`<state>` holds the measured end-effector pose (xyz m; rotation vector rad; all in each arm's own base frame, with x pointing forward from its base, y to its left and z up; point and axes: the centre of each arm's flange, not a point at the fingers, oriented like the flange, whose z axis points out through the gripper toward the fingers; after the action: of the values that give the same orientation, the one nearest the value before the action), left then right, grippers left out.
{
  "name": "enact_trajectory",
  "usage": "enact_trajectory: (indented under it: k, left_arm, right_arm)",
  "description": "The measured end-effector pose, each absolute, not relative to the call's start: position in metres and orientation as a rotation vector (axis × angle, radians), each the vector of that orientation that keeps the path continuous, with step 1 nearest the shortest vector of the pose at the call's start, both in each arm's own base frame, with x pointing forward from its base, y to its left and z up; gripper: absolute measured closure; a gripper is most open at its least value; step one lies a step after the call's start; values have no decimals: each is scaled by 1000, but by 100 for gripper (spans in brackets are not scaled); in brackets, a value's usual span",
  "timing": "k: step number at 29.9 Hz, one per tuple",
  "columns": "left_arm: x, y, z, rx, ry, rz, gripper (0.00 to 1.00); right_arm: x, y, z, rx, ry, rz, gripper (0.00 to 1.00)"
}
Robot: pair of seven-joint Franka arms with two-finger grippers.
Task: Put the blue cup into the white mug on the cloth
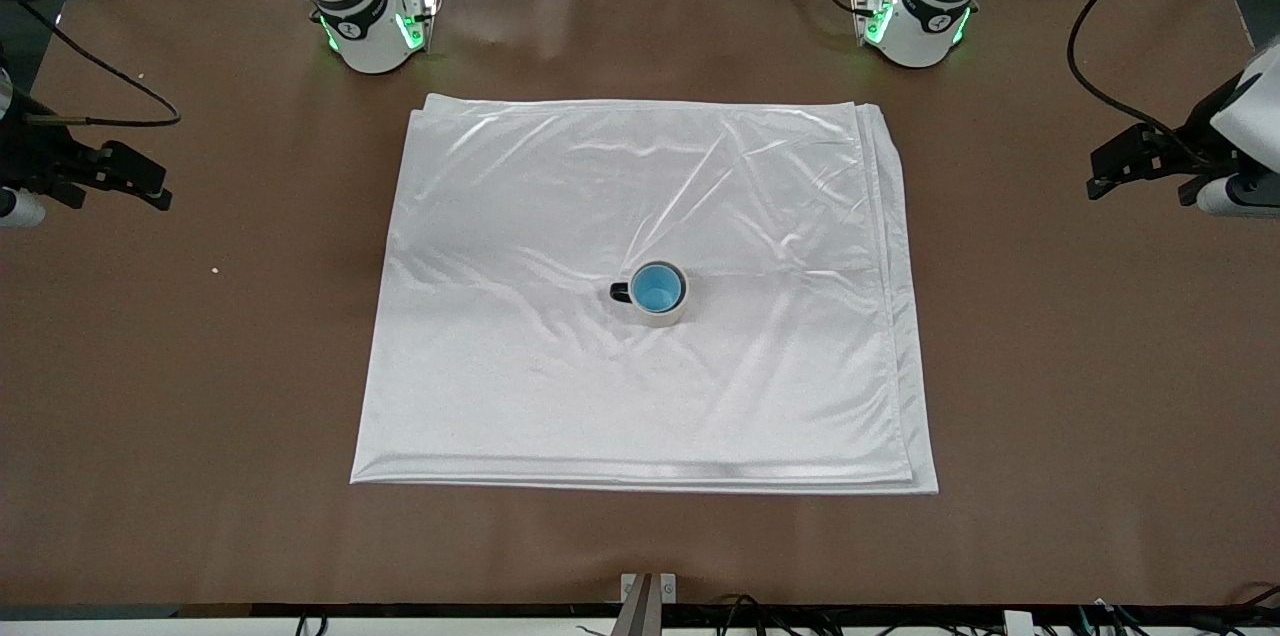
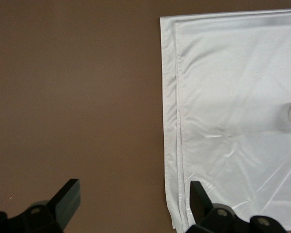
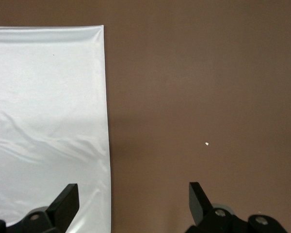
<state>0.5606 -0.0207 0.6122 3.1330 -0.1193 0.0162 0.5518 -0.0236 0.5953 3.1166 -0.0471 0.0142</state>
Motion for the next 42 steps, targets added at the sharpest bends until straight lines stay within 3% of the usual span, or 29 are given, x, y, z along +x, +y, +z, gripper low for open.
enact_trajectory:
  k: [42]
  left_arm:
    - [561, -24, 609, 3132, -129, -2, 0]
  right_arm:
    - [554, -28, 591, 3118, -59, 3, 0]
